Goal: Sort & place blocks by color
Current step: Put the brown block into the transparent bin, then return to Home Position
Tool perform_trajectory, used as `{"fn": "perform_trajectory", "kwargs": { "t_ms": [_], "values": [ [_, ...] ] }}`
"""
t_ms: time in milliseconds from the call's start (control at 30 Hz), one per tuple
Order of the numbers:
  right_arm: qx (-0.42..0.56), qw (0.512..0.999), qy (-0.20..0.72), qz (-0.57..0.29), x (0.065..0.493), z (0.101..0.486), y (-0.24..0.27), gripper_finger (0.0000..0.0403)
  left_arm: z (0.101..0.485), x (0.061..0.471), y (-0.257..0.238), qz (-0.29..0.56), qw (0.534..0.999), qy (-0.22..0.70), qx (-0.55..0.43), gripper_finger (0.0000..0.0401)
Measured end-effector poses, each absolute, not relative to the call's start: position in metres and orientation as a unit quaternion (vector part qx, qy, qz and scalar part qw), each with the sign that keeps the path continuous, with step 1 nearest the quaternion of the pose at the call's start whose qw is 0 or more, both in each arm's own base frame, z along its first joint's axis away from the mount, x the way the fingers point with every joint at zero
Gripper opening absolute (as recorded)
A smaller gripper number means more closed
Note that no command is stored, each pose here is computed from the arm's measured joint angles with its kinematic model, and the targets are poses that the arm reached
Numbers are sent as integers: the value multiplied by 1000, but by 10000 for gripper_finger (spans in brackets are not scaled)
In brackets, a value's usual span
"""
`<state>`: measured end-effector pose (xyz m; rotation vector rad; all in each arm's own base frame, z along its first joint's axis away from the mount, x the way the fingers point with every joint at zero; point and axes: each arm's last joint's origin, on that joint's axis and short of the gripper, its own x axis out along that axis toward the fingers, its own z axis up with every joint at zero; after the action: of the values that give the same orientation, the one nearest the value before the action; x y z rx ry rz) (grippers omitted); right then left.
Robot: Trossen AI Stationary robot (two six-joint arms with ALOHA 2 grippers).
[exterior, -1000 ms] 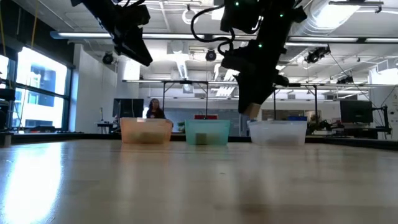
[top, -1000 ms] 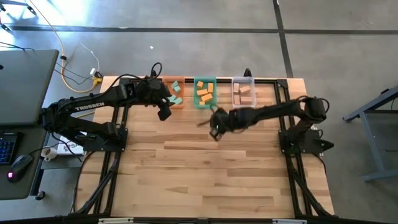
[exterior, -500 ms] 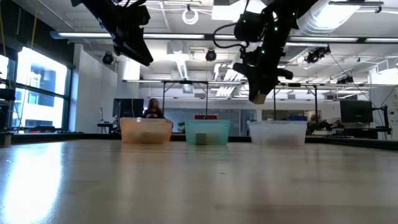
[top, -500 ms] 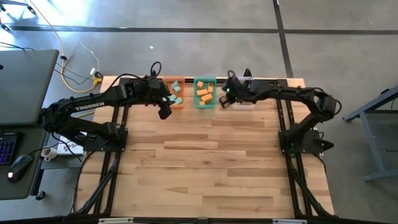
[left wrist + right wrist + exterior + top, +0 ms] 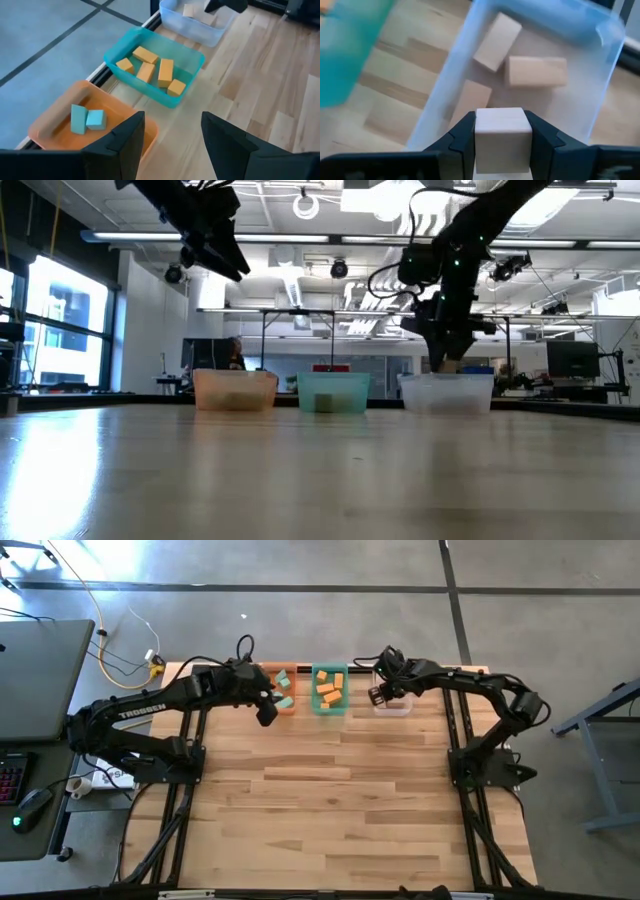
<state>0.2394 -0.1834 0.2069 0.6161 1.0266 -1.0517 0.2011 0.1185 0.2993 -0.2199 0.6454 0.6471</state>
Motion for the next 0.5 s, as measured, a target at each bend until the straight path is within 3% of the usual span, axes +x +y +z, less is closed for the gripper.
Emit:
{"fn": "perform_trajectory", "kwargs": {
  "t_ms": [200,500],
  "values": [
    [306,698,462,-454,233,198,-187,109,314,187,110,313,900,281,-111,184],
    [314,702,435,-469,234,202,-193,200,334,152,91,312,910,254,-96,184]
  ]
}}
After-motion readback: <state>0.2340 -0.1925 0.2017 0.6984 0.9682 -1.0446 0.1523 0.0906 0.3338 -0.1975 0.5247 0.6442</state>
